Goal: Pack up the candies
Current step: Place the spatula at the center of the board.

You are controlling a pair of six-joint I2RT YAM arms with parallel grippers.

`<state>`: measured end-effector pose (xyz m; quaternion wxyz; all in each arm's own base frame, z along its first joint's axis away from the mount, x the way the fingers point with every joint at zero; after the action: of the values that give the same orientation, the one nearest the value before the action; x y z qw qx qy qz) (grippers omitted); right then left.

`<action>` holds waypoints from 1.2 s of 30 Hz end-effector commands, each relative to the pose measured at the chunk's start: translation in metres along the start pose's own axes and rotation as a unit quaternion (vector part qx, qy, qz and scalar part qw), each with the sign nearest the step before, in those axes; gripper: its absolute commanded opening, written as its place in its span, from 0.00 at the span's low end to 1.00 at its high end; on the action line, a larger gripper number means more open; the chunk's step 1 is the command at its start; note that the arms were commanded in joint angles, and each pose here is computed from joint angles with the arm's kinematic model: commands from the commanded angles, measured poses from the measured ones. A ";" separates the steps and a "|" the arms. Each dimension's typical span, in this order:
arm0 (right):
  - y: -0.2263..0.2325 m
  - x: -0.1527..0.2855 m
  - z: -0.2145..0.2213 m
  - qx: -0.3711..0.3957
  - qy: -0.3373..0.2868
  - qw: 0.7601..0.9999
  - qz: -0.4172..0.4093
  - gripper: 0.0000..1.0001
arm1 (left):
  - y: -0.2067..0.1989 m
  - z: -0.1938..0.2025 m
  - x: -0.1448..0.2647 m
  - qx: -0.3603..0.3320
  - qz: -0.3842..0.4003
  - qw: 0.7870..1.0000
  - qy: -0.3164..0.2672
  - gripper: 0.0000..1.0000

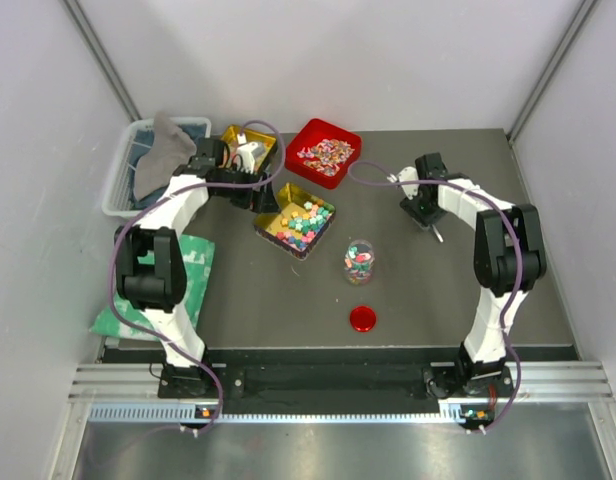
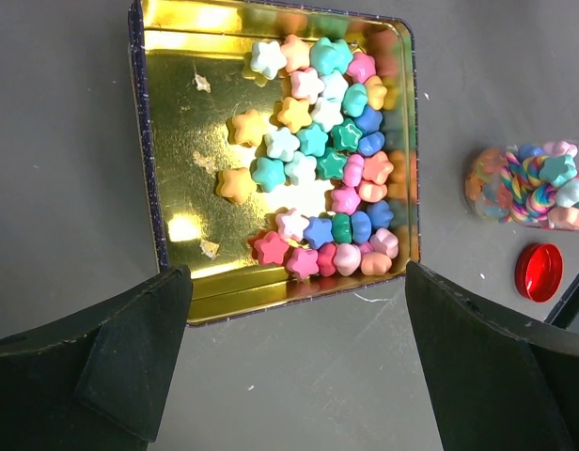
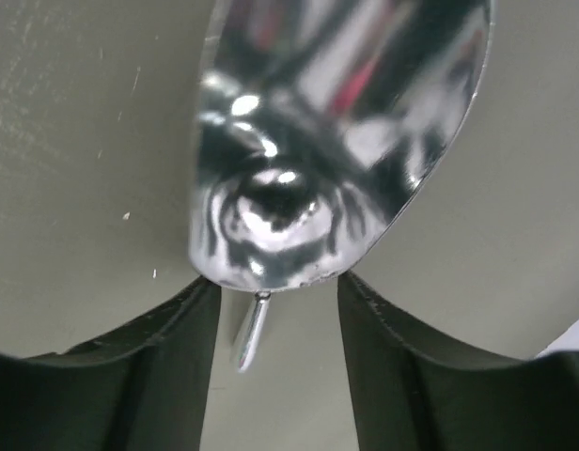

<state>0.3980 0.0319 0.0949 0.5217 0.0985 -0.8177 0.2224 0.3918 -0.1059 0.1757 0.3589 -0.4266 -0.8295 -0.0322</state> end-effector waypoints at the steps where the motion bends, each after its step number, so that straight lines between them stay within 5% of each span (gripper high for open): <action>1: -0.013 0.042 -0.020 -0.012 -0.072 0.997 0.014 0.54 | -0.012 -0.020 0.024 -0.047 -0.006 0.998 -0.034 0.99; 7: 0.006 0.138 -0.003 0.066 -0.134 0.987 -0.060 0.55 | -0.013 -0.035 0.045 -0.066 -0.025 0.997 -0.045 0.99; 9: 0.036 0.155 0.024 0.136 -0.108 0.979 -0.111 0.55 | -0.010 -0.041 0.051 -0.065 -0.028 0.996 -0.051 0.99; 14: 0.125 0.205 0.073 0.285 -0.125 0.927 -0.210 0.52 | -0.008 -0.048 0.064 -0.049 -0.026 0.997 -0.052 0.99; 27: 0.226 0.169 0.133 0.436 -0.054 0.858 -0.264 0.45 | -0.026 -0.045 0.086 -0.058 -0.050 0.995 -0.067 0.99; 36: 0.258 0.147 0.141 0.461 -0.039 0.844 -0.273 0.42 | -0.029 -0.041 0.087 -0.062 -0.051 0.994 -0.072 0.99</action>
<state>0.1193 0.1843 0.1145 0.4434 0.5420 -0.5708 0.4288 0.3624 -0.0780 0.2511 0.3042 -0.4018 -0.8615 -0.0611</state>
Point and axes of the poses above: each gripper's point midway between its finger pads, its own x axis back along the fingers, its own y axis along the line the jaws close on, z = x × y, the point moved 6 cm from there along x, back along the fingers, and after that the axes turned 14 degrees about -x, right-handed, at the moved point
